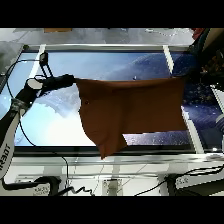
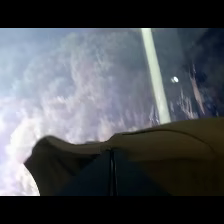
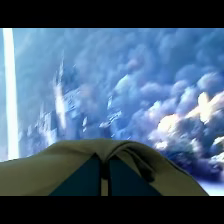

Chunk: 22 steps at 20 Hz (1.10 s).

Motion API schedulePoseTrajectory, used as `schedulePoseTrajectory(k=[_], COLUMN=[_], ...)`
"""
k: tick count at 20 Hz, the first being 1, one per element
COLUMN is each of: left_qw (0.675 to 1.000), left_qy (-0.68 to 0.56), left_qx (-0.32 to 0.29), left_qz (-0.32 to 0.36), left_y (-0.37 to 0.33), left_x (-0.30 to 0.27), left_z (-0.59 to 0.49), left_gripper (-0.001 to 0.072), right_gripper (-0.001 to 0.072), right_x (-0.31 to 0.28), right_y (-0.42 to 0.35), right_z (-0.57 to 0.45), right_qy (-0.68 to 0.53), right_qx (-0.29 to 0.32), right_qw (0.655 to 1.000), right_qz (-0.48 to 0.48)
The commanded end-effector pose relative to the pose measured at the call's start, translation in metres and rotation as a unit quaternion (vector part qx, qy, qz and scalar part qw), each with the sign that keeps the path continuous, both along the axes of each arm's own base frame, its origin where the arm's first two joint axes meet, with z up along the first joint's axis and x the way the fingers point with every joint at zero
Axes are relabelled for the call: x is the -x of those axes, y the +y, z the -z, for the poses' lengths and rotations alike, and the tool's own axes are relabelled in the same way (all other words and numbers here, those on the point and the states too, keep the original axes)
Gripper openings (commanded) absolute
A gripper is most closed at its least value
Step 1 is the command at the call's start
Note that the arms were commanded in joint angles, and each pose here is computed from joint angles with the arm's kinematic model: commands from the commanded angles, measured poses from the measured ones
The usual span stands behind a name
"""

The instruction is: Fold the clothes and pants, and hang the long-sleeved shirts on hangers.

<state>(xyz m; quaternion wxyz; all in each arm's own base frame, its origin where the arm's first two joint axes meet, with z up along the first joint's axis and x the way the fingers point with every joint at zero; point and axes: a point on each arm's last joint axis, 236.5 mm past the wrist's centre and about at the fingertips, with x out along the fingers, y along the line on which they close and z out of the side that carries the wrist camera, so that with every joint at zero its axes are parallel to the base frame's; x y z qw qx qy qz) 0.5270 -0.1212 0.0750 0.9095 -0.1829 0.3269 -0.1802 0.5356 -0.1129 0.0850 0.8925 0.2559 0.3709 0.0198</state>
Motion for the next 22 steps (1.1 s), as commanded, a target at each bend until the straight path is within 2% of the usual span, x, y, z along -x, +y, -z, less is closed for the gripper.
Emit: schedulePoseTrajectory(k=[1, 5, 7, 13, 16, 17, 18, 19, 20, 21, 22], left_qw=[0.996, 0.973, 0.957, 0.937, 0.938, 0.939, 0.940, 0.940, 0.940, 0.939, 0.936], left_qy=[0.068, 0.192, 0.241, 0.308, 0.307, 0.304, 0.302, 0.301, 0.302, 0.303, 0.304], left_qx=[0.031, 0.069, 0.074, 0.074, 0.075, 0.079, 0.084, 0.087, 0.092, 0.103, 0.121], left_qz=[0.042, 0.108, 0.144, 0.150, 0.141, 0.138, 0.134, 0.132, 0.130, 0.128, 0.126], left_y=[-0.021, -0.039, -0.051, -0.062, -0.060, -0.060, -0.060, -0.059, -0.058, -0.057, -0.058], left_x=[0.026, 0.077, 0.099, 0.106, 0.101, 0.099, 0.097, 0.095, 0.095, 0.094, 0.093], left_z=[0.017, 0.045, 0.062, 0.125, 0.131, 0.130, 0.129, 0.128, 0.126, 0.123, 0.118], left_gripper=[0.0012, 0.0012, 0.0012, 0.0012, 0.0012, 0.0013, 0.0014, 0.0073, 0.0256, 0.0471, 0.0520], right_gripper=[0.0017, 0.0017, 0.0016, 0.0017, 0.0036, 0.0207, 0.0475, 0.0572, 0.0572, 0.0571, 0.0569], right_x=[0.002, 0.045, 0.068, 0.125, 0.136, 0.137, 0.138, 0.139, 0.140, 0.141, 0.144], right_y=[-0.014, -0.030, -0.035, -0.023, -0.023, -0.023, -0.023, -0.025, -0.027, -0.031, -0.037], right_z=[0.010, 0.047, 0.060, 0.096, 0.107, 0.107, 0.107, 0.107, 0.106, 0.106, 0.105], right_qy=[0.012, 0.121, 0.174, 0.306, 0.333, 0.335, 0.336, 0.338, 0.340, 0.342, 0.346], right_qx=[0.044, 0.119, 0.138, 0.103, 0.094, 0.095, 0.095, 0.099, 0.104, 0.110, 0.116], right_qw=[0.999, 0.985, 0.973, 0.941, 0.933, 0.933, 0.932, 0.931, 0.930, 0.929, 0.927], right_qz=[0.003, -0.039, -0.058, -0.100, -0.093, -0.092, -0.092, -0.092, -0.091, -0.088, -0.084])
